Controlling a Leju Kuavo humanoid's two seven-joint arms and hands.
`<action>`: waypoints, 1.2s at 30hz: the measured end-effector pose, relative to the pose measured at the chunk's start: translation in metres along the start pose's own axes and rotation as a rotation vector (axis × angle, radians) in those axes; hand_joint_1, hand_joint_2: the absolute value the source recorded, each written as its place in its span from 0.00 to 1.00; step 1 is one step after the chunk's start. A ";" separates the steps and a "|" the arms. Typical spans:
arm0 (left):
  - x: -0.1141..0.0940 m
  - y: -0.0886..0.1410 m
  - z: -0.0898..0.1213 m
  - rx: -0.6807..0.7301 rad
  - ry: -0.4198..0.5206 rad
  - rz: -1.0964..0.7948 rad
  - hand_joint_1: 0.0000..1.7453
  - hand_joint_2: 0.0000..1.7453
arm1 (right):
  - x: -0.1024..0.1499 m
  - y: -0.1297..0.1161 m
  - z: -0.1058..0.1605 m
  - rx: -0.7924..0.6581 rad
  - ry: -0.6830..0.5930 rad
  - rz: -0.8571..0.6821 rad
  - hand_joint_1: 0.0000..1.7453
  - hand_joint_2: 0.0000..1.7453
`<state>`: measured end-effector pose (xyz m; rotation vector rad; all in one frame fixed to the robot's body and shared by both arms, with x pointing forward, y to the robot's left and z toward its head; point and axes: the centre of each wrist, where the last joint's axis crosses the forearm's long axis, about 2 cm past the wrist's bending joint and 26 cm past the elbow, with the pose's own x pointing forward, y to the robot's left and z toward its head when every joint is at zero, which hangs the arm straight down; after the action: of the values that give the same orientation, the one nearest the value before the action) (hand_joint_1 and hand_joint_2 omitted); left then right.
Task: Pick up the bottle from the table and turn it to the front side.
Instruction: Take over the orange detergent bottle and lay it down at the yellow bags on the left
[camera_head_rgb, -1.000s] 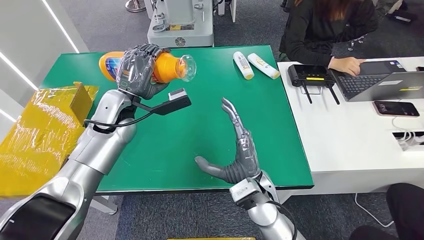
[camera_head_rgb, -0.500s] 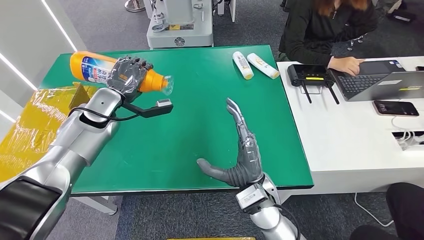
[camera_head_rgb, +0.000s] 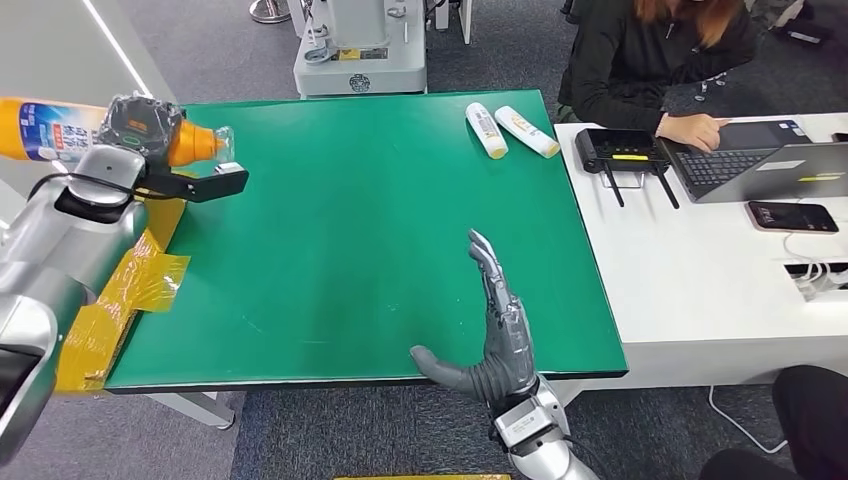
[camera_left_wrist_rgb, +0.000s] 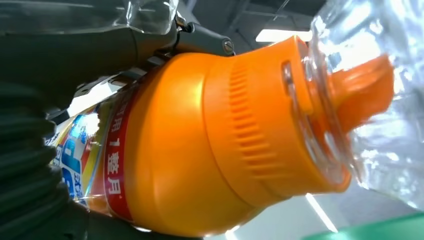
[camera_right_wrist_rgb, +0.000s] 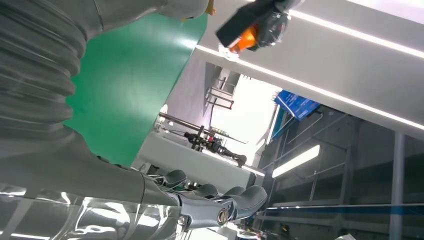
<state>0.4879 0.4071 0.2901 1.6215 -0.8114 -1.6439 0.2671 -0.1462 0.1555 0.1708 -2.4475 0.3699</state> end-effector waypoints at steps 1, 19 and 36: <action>-0.005 0.006 -0.002 -0.003 0.002 -0.017 1.00 1.00 | 0.000 0.000 0.000 0.002 0.001 -0.002 0.00 1.00; 0.012 0.030 -0.010 -0.039 -0.094 0.146 1.00 1.00 | 0.007 0.000 0.003 -0.019 0.025 -0.007 0.00 1.00; 0.067 -0.047 0.016 -0.321 0.045 0.203 1.00 1.00 | 0.005 0.001 0.003 -0.006 0.040 -0.039 0.00 1.00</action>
<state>0.4702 0.3788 0.2134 1.3035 -0.6295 -1.5006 0.2605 -0.1463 0.1561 0.2062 -2.4023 0.3463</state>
